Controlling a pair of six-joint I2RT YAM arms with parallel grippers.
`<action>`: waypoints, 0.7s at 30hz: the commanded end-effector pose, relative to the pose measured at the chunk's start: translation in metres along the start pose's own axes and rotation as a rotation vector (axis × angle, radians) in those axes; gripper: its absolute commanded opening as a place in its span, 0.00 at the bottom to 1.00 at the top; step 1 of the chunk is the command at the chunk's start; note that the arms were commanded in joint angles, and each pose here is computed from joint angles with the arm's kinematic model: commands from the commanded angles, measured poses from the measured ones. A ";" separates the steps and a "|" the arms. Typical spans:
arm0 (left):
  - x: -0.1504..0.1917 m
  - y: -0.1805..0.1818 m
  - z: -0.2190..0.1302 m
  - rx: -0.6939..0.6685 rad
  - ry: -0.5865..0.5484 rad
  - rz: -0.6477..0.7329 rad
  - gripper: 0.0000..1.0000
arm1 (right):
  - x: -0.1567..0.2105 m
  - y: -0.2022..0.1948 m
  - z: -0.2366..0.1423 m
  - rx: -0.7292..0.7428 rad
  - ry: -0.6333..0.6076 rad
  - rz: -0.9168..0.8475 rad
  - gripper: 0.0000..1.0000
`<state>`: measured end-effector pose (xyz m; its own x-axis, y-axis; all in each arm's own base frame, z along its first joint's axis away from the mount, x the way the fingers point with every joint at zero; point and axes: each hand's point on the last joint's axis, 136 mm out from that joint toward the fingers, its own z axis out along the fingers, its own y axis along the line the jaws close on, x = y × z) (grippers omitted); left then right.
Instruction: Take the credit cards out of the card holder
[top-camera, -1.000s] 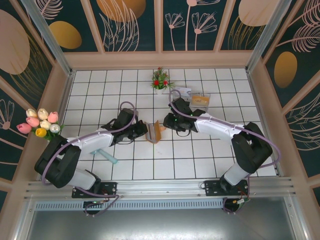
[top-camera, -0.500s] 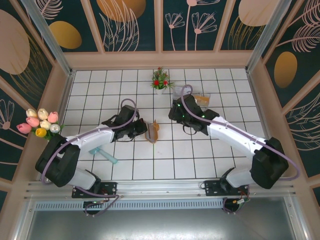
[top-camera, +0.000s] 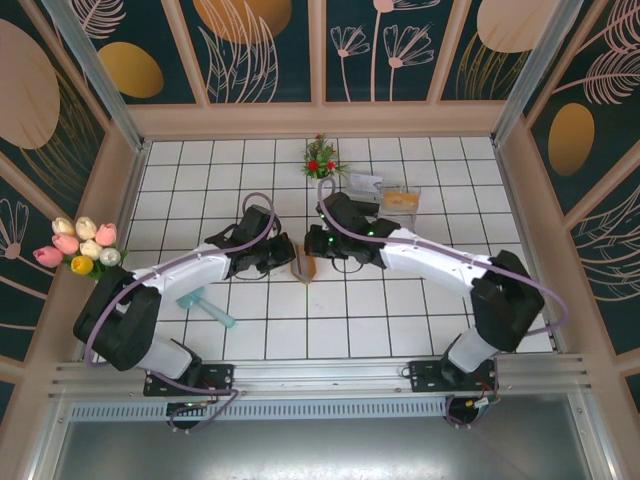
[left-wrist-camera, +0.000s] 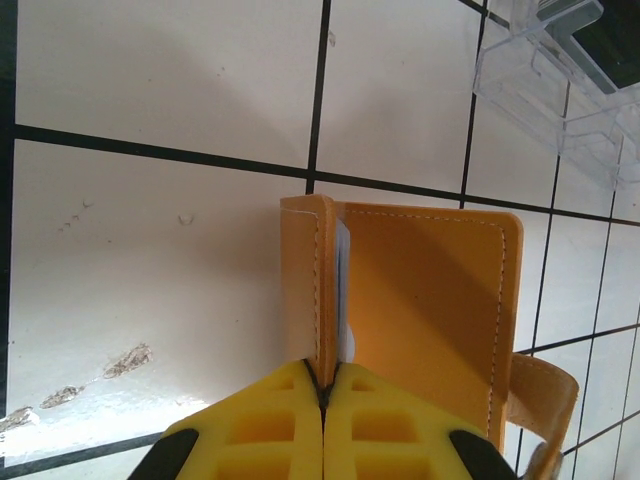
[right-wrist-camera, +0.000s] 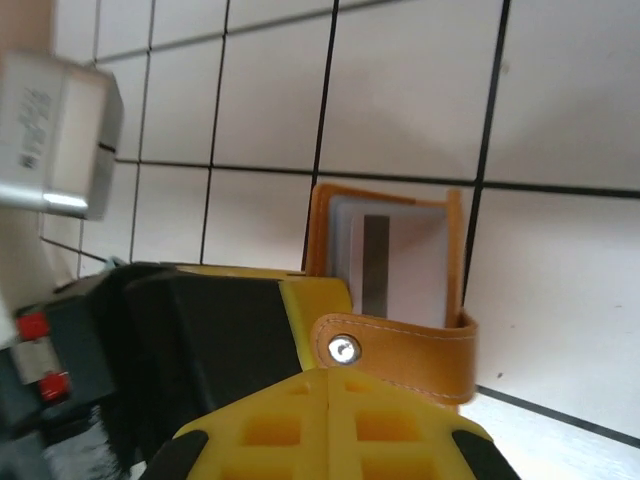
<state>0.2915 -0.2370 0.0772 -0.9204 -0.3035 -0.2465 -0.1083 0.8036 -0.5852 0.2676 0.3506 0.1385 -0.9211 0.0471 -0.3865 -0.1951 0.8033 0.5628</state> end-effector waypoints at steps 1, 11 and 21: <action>-0.001 0.000 0.003 -0.012 0.007 -0.011 0.00 | 0.011 0.002 0.016 0.013 0.064 -0.002 0.00; 0.009 0.017 0.012 -0.027 0.015 -0.026 0.00 | 0.022 -0.059 0.050 0.094 0.135 0.037 0.02; 0.013 0.046 0.014 -0.154 0.014 0.028 0.22 | 0.023 -0.078 0.055 0.014 0.158 0.103 0.31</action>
<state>0.2916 -0.2284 0.0585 -0.9153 -0.2981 -0.2708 -0.1096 0.8314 -0.5448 0.2831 0.3146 0.0444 -0.9745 0.0570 -0.2171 -0.0671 0.8490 0.5241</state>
